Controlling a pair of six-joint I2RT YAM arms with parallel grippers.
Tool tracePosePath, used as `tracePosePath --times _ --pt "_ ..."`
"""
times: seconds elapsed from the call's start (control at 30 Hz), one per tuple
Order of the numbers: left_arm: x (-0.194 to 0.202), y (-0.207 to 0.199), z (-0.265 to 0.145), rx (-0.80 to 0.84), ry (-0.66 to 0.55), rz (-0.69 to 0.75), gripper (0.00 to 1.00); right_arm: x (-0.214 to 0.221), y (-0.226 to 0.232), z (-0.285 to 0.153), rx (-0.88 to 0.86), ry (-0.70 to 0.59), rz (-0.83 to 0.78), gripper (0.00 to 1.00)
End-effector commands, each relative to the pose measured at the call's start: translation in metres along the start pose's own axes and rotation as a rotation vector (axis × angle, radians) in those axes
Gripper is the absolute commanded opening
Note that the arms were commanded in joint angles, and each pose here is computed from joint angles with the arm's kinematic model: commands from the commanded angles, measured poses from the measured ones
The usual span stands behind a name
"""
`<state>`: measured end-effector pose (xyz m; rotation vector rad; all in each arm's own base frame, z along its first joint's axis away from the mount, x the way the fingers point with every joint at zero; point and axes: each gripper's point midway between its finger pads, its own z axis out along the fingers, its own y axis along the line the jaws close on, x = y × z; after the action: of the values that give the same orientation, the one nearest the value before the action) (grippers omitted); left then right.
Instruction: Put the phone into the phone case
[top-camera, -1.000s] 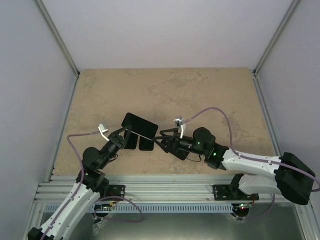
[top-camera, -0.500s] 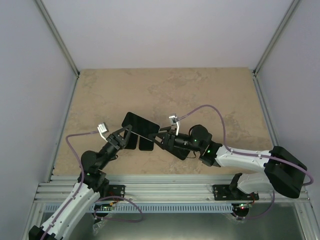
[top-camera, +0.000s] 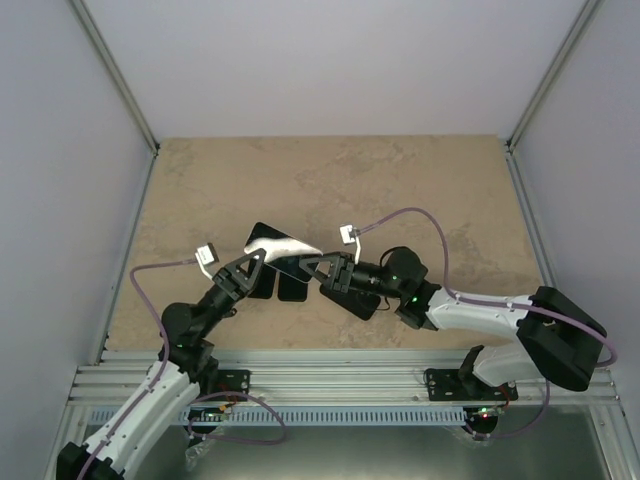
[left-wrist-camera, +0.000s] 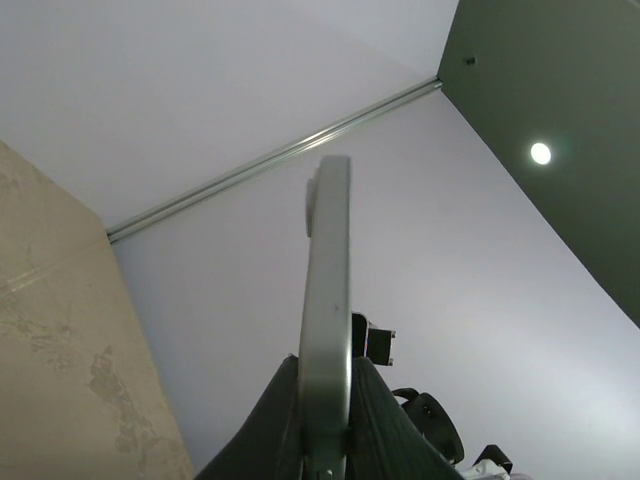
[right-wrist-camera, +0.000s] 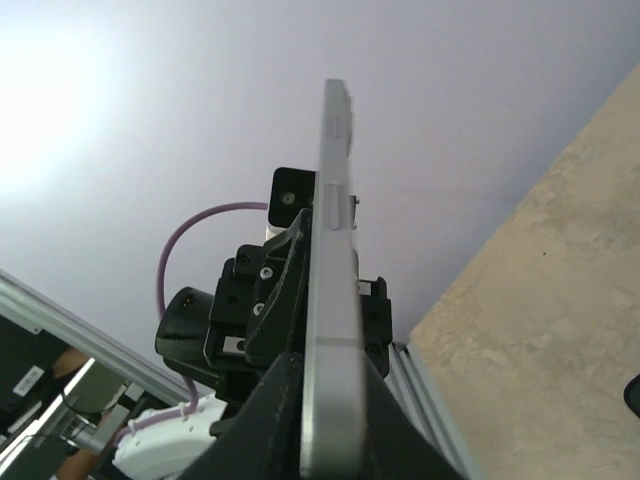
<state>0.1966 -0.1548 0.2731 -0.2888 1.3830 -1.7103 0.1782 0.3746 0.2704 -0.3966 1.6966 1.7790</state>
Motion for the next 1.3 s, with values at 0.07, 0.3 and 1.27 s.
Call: tracePosePath --times 0.07,0.3,1.27 --pt "0.006 0.009 0.003 -0.019 0.035 0.023 0.08 -0.011 0.021 -0.008 -0.108 -0.032 -0.047 0.01" --pt "0.010 0.034 0.007 -0.142 0.072 0.071 0.33 -0.018 0.009 -0.030 -0.057 -0.063 -0.044 0.01" --pt "0.094 0.170 0.042 -0.955 0.723 0.429 0.73 -0.040 -0.067 -0.173 0.589 -0.190 -0.060 0.01"
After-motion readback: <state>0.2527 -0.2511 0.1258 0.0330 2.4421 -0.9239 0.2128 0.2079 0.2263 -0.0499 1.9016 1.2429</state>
